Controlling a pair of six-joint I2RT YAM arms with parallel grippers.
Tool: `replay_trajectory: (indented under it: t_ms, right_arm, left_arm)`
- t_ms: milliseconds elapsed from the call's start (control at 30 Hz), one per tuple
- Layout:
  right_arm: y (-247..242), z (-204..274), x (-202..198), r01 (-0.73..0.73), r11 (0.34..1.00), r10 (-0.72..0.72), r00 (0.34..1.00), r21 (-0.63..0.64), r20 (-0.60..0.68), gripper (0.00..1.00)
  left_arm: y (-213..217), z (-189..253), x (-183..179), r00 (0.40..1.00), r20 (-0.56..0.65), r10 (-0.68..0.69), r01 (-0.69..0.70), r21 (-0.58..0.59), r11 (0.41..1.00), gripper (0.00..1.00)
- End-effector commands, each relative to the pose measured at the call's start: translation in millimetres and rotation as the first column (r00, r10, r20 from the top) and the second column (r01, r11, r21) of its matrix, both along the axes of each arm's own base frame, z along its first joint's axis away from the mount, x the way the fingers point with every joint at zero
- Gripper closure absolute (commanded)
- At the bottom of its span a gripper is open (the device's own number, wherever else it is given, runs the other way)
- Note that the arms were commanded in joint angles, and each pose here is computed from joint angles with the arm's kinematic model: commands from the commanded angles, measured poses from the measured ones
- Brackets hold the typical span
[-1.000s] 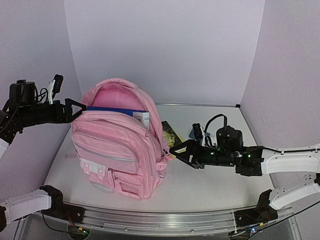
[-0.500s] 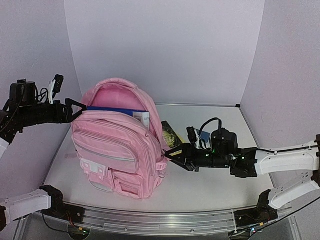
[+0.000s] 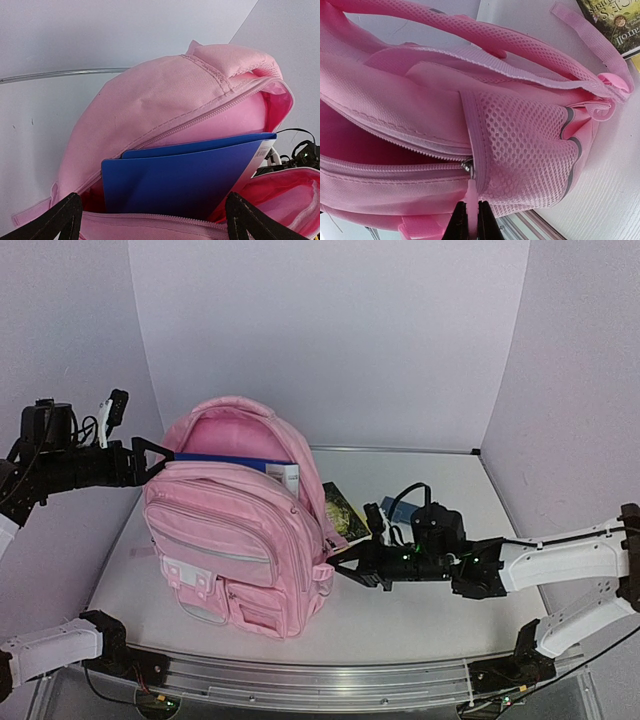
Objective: Pack the student bag
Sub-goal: Zip the student bag at the center of the board.
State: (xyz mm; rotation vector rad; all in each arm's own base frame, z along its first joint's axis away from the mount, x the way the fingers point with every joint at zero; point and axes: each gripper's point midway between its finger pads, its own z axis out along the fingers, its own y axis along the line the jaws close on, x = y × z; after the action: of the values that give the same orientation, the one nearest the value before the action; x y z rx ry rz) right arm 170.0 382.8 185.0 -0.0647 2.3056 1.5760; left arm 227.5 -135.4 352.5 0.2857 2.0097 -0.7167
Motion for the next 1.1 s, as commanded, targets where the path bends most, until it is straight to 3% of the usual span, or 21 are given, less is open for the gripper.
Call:
replay_trajectory:
  t_ms: [0, 433, 633, 933, 1067]
  right_arm:
    - [12, 44, 1, -0.02, 0.995, 0.015, 0.999, 0.101, 0.051, 1.0]
    - [13, 188, 23, 0.033, 0.966, -0.111, 0.948, 0.258, 0.297, 1.0]
    - [27, 217, 40, 0.055, 0.964, -0.156, 0.91, 0.262, 0.383, 1.0]
    - [56, 249, 58, 0.044, 0.964, -0.174, 0.853, 0.264, 0.492, 1.0]
    - [59, 253, 74, 0.092, 0.973, -0.195, 0.819, 0.212, 0.54, 1.0]
  left_arm:
    - [0, 1, -2, 1.0, 0.012, -0.012, 0.012, 0.016, 1.0, 0.0]
    - [4, 19, 7, 0.998, 0.064, 0.006, -0.009, 0.054, 0.998, 0.0]
    - [1, 32, 18, 0.994, 0.113, -0.001, -0.008, 0.074, 0.997, 0.0]
    - [-29, 44, 24, 0.97, 0.163, -0.179, 0.171, 0.06, 0.983, 0.01]
    - [-50, 44, 18, 0.938, 0.163, -0.306, 0.307, 0.018, 0.952, 0.12]
